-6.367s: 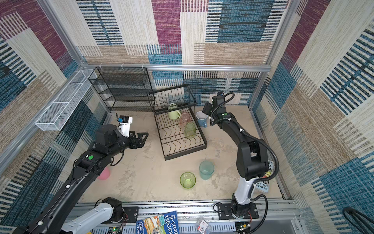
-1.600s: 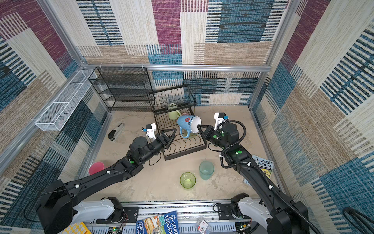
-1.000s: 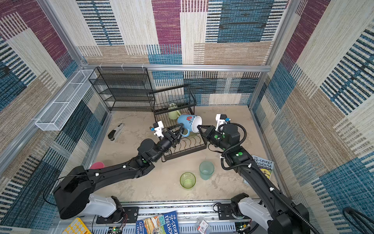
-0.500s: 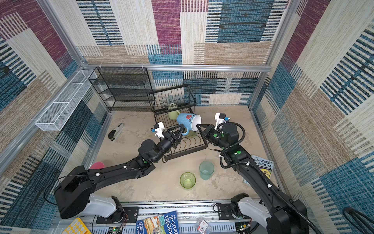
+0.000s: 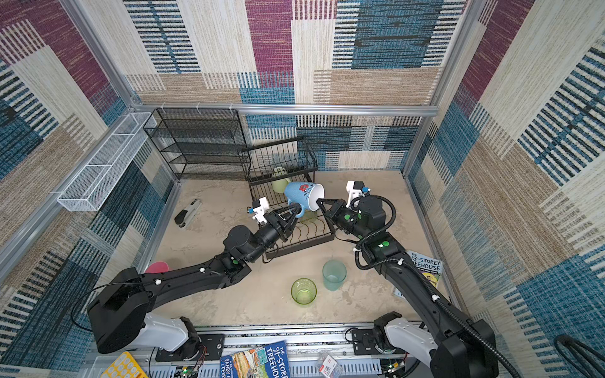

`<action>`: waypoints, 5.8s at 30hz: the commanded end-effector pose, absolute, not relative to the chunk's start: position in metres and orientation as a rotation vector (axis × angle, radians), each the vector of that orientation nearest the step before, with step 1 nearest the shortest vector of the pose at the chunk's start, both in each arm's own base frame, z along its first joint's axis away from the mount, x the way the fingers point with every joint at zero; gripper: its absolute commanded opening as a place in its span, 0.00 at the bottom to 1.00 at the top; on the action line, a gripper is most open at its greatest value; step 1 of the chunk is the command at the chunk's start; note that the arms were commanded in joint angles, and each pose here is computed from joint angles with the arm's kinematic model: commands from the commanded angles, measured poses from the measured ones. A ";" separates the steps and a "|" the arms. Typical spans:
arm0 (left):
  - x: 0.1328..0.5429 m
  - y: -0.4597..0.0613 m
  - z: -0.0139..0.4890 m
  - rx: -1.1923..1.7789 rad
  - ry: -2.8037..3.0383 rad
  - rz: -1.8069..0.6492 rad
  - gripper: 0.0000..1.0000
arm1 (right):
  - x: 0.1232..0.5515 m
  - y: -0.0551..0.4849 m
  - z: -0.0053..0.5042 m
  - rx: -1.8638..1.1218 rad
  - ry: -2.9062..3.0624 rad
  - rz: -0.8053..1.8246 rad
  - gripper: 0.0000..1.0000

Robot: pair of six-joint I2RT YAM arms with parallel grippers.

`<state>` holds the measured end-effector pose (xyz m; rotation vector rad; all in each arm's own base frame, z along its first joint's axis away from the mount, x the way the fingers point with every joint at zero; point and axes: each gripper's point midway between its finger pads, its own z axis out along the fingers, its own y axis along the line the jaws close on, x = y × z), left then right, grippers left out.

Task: Load cups into a dish rack
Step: Pick up the cup from the top-center of the table, then place the cup upside down at the dish rack.

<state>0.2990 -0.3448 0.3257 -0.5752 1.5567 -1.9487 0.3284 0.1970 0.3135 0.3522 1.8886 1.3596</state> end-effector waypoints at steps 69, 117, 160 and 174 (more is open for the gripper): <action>0.304 -0.325 0.366 -0.322 1.524 -2.026 0.34 | 0.320 0.213 0.364 -0.014 1.791 1.364 0.00; 0.299 -0.314 0.366 -0.144 1.582 -1.746 0.00 | 0.333 0.211 0.337 -0.002 1.848 1.273 0.58; 0.327 -0.242 0.220 -0.043 1.806 -0.455 0.00 | 0.334 0.150 0.288 0.059 1.924 0.881 0.65; 0.364 -0.245 0.206 -0.102 1.663 -0.191 0.00 | 0.339 0.139 0.286 0.081 1.889 0.846 0.65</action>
